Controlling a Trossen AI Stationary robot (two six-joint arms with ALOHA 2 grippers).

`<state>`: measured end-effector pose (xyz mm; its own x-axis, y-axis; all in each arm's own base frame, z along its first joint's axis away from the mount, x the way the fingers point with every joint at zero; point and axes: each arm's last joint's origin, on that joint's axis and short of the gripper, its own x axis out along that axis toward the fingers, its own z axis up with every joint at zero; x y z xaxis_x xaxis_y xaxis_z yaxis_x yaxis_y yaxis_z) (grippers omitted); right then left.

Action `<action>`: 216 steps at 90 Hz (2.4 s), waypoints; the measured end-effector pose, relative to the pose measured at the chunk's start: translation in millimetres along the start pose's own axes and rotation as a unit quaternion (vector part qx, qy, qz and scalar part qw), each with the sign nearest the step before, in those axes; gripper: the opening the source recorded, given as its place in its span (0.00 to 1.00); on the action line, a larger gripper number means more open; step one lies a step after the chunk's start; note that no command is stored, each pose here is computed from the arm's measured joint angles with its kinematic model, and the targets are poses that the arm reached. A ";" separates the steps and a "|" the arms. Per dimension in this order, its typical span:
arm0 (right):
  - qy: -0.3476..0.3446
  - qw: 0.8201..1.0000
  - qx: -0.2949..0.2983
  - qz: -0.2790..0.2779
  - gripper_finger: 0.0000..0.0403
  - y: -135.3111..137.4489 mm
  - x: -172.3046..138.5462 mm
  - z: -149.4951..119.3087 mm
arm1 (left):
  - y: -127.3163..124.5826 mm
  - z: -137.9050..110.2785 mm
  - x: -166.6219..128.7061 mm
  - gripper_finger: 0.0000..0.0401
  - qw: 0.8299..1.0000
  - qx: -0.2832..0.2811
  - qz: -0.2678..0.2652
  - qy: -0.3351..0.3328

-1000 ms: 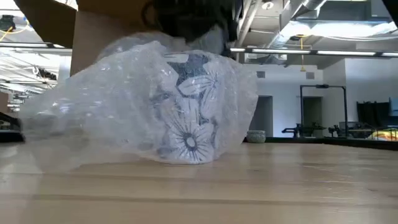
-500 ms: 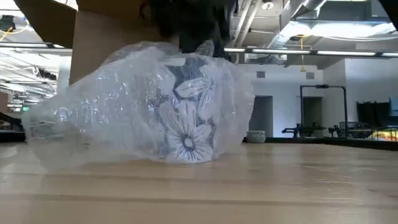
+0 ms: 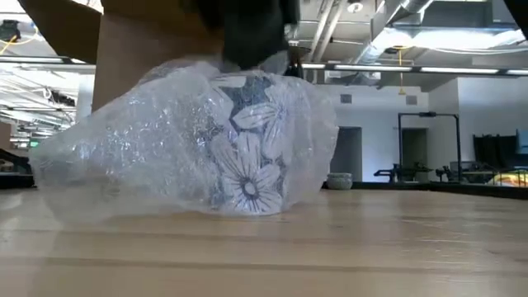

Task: Wrap mug
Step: Wrap the blue mug with the bubble wrap, then put the wrapped blue mug into the box

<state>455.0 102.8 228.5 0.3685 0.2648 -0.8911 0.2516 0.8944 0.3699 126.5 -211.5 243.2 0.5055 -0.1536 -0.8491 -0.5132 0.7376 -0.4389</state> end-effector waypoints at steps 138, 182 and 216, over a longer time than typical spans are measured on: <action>0.024 0.995 -0.047 -0.083 0.00 2.0 28.6 -17.5 | -0.7 -0.1 -0.3 0.24 1.000 -0.005 -0.005 -0.010; -0.054 0.994 -0.089 -0.043 0.17 19.9 -40.8 21.5 | -0.7 -0.1 -0.3 0.24 1.000 -0.010 -0.005 -0.011; -0.022 0.993 -0.108 -0.035 0.26 15.7 -47.9 20.4 | -0.7 0.1 -0.3 0.24 1.000 -0.013 -0.005 -0.014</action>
<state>459.6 96.8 282.4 0.3975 0.1873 -0.8983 0.0824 0.9677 0.2382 126.7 -211.9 243.7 0.5293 -0.1431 -0.8363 -0.5259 0.7182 -0.4557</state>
